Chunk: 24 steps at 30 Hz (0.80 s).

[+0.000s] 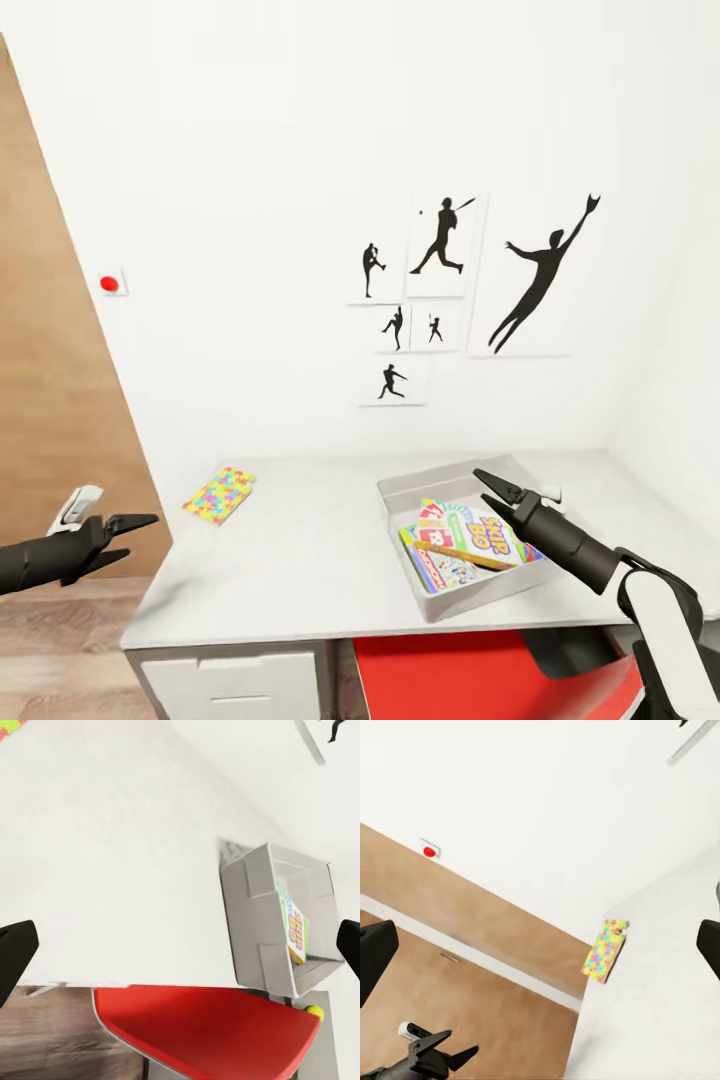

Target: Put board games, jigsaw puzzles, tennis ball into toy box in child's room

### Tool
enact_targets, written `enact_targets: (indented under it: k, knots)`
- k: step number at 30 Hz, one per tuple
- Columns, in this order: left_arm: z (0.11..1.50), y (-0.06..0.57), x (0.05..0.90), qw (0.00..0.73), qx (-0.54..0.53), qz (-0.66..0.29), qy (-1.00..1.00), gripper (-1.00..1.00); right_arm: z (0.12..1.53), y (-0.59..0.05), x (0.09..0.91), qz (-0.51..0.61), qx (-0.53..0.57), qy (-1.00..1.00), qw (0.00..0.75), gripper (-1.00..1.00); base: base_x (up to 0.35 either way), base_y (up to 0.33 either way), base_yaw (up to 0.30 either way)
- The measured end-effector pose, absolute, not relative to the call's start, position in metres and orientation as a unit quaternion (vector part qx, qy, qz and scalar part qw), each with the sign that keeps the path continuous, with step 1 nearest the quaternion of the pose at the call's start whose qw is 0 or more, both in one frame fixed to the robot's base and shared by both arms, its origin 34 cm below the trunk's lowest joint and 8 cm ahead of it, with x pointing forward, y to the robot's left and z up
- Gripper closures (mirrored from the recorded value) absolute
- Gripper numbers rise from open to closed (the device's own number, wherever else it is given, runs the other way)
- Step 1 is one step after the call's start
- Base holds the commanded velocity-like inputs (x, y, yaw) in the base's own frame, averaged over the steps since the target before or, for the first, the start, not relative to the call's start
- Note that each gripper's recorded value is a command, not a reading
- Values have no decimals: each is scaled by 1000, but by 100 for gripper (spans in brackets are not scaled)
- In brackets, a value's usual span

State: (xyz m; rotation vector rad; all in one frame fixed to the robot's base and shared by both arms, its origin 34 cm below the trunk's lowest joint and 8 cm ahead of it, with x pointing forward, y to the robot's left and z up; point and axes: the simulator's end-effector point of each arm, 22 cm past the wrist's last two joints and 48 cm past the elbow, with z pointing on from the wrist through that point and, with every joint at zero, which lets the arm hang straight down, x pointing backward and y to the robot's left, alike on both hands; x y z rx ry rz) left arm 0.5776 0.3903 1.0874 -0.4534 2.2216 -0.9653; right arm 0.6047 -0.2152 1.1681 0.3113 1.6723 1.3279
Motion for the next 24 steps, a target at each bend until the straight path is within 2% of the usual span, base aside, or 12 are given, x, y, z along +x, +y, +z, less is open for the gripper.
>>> enact_targets:
  k: [8, 24]
  knots:
    - [1087, 393, 578, 333, -177, -369, 850, -100, 1166, -214, 605, 543, 127, 684, 470, -100, 26, 155, 281]
    - [1088, 406, 581, 339, -192, -366, 845, -100, 1163, -213, 606, 542, 129, 686, 467, -100, 5, 12, 281]
